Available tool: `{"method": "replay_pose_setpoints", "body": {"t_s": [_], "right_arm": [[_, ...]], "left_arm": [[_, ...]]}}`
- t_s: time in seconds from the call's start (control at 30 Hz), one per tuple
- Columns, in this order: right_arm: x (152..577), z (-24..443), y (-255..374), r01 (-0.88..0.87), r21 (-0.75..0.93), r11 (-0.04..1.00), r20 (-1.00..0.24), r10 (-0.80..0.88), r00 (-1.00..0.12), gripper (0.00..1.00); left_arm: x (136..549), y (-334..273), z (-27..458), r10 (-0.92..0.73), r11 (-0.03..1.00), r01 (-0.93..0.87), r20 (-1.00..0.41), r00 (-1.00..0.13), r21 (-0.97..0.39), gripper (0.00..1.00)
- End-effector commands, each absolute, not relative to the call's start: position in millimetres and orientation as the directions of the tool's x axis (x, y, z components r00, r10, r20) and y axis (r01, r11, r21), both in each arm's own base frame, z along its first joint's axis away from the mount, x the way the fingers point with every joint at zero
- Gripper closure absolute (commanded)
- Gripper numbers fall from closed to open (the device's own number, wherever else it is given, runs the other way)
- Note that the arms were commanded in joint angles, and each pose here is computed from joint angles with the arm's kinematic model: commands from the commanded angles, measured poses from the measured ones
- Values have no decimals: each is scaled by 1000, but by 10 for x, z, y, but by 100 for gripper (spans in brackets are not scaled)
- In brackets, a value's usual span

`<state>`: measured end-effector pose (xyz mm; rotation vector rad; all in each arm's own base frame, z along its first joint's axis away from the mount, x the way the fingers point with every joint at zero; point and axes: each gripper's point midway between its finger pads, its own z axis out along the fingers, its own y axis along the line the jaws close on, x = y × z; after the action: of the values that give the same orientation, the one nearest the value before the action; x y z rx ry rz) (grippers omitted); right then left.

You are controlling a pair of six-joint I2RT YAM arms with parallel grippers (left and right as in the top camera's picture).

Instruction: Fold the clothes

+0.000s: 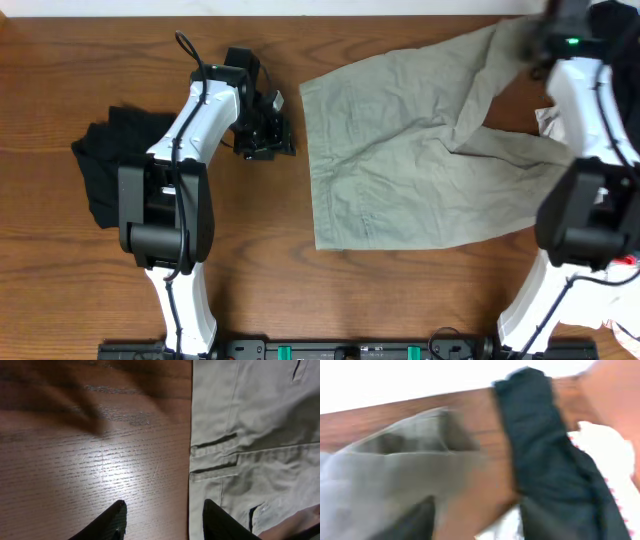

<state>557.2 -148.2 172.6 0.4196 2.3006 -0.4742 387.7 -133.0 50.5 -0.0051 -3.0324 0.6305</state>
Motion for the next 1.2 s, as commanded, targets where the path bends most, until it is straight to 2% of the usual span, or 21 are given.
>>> {"method": "replay_pose_setpoints", "body": {"t_s": [0.0,0.1,0.2,0.27,0.37,0.47,0.57,0.77,1.0,1.17], "right_arm": [[5442,1549,-1585,454,-195,869,-675,217,-705,31],[5382,1458,-1545,425,-163,890,-638,233,-733,23],[5404,1376,-1303,334,-70,940,-605,226,-764,23],[5431,1331,-1000,209,35,977,-580,190,-792,25],[5398,1289,-695,105,138,985,-547,164,-821,32],[5269,1202,-588,97,151,984,-489,160,-858,51],[5101,1111,-528,103,157,982,-417,161,-894,62],[4829,1002,-472,112,160,981,-304,157,-939,62],[4684,960,-447,111,160,981,-246,148,-958,63],[4632,947,-426,112,160,981,-224,146,-964,63]], "left_arm": [[3869,-1302,505,17,920,0,40,-999,-391,50],[3879,-1304,505,17,920,2,36,-999,-392,49],[3888,-1306,505,17,920,3,32,-999,-393,46],[3911,-1310,506,17,919,7,22,-1000,-394,44],[3977,-1320,510,17,917,18,-6,-1000,-398,43],[4115,-1342,523,17,913,42,-66,-998,-405,42],[4271,-1367,549,16,909,70,-134,-991,-411,37],[4483,-1445,552,12,891,108,-215,-977,-441,28],[4770,-1714,410,20,807,195,-304,-952,-558,28],[4983,-1770,226,17,792,241,-373,-928,-562,27]]}}
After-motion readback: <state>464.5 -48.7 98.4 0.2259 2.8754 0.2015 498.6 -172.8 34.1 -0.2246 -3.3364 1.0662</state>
